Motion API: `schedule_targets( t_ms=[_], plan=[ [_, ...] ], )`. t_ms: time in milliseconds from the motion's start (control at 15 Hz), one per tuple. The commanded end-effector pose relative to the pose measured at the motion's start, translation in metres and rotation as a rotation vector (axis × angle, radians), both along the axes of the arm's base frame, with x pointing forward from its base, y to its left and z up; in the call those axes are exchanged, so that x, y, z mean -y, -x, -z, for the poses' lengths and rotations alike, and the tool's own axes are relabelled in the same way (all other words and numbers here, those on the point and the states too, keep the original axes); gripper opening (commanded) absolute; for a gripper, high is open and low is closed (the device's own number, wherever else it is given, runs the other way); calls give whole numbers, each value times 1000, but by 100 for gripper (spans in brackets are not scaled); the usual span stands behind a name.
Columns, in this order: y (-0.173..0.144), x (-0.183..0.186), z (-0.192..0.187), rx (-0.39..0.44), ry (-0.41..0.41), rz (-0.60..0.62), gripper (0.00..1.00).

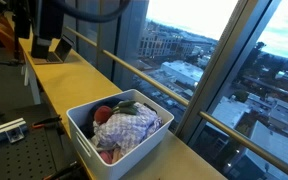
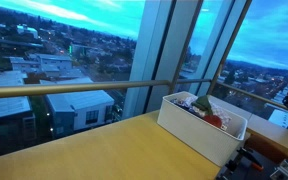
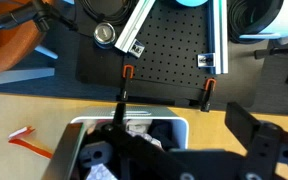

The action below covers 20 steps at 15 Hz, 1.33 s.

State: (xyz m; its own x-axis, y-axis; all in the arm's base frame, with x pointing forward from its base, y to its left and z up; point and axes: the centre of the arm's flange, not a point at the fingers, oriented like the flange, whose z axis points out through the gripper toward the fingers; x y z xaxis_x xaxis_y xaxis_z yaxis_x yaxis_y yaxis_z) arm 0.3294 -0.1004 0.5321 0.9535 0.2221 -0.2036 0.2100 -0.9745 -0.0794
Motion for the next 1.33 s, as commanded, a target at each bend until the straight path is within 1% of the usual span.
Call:
schedule_targets(
  t_ms=[0,800,1067,1267],
  plan=[
    [0,0,0,1,0,0,100],
    [0,0,-1,3,1,0,100],
    [-23,-4,-1,33,1,-19,100],
    [-51,-12,-2,123,10,-47,100]
  ],
)
